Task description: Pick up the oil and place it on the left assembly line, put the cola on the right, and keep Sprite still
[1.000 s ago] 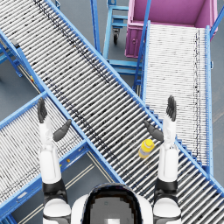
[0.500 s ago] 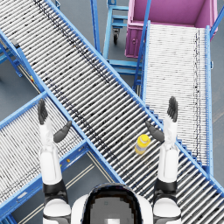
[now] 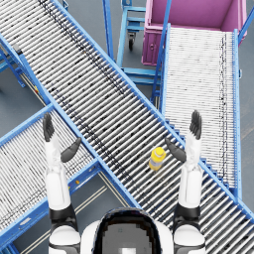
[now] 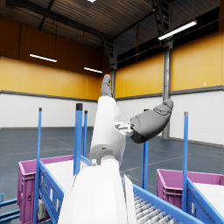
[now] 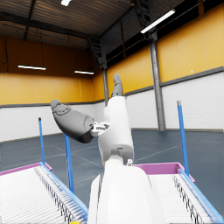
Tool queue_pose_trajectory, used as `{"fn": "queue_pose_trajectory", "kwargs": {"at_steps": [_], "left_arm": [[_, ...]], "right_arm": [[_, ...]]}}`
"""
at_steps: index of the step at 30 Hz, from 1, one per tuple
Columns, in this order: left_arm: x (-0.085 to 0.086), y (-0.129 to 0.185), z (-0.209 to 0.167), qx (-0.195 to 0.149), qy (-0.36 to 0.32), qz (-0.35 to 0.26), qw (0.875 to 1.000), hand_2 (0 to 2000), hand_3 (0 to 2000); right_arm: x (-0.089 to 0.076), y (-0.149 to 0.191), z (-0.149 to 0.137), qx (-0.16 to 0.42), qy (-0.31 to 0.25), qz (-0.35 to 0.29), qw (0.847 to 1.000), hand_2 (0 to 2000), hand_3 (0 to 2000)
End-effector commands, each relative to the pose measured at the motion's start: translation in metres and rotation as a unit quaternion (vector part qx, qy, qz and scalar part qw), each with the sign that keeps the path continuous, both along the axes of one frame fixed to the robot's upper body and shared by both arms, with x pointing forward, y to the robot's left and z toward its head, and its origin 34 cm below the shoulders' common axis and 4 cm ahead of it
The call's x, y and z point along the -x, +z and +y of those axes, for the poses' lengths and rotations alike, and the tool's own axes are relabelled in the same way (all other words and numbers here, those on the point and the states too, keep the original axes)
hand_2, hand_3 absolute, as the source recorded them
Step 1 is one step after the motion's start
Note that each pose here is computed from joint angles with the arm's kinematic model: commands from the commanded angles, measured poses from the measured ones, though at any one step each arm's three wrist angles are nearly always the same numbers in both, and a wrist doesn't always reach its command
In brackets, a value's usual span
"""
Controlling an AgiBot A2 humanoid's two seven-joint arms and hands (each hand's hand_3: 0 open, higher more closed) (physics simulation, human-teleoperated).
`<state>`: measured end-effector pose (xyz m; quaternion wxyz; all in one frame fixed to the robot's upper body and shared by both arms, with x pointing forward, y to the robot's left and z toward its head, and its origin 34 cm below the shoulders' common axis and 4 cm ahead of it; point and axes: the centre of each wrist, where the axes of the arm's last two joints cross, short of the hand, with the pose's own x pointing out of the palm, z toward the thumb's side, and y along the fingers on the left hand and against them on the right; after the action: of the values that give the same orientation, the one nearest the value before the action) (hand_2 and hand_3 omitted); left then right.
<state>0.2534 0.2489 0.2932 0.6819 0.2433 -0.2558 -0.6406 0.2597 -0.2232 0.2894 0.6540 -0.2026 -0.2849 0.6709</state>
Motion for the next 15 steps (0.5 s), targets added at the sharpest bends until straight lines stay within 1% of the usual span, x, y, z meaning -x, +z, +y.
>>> {"fn": "queue_pose_trajectory", "kwargs": {"at_steps": [1,3,6,12,15], "left_arm": [[0.001,0.005,-0.001,-0.002,-0.002,-0.009,1.000,0,0],[0.001,0.000,-0.001,0.000,-0.002,-0.001,1.000,0,0],[0.001,0.003,-0.003,-0.002,-0.006,-0.006,1.000,0,0],[0.000,0.001,-0.003,0.001,-0.006,-0.002,1.000,0,0],[-0.001,0.001,-0.005,0.000,-0.009,-0.001,1.000,0,0]], "right_arm": [[0.006,-0.005,0.007,0.005,0.011,0.005,1.000,0,0],[0.011,-0.014,0.011,0.007,0.019,0.017,1.000,0,0],[0.019,-0.025,0.020,0.014,0.036,0.034,0.999,0,0],[0.021,-0.065,0.034,0.027,0.066,0.111,0.991,0,0],[0.026,-0.082,0.042,0.035,0.083,0.143,0.986,0,0]]}}
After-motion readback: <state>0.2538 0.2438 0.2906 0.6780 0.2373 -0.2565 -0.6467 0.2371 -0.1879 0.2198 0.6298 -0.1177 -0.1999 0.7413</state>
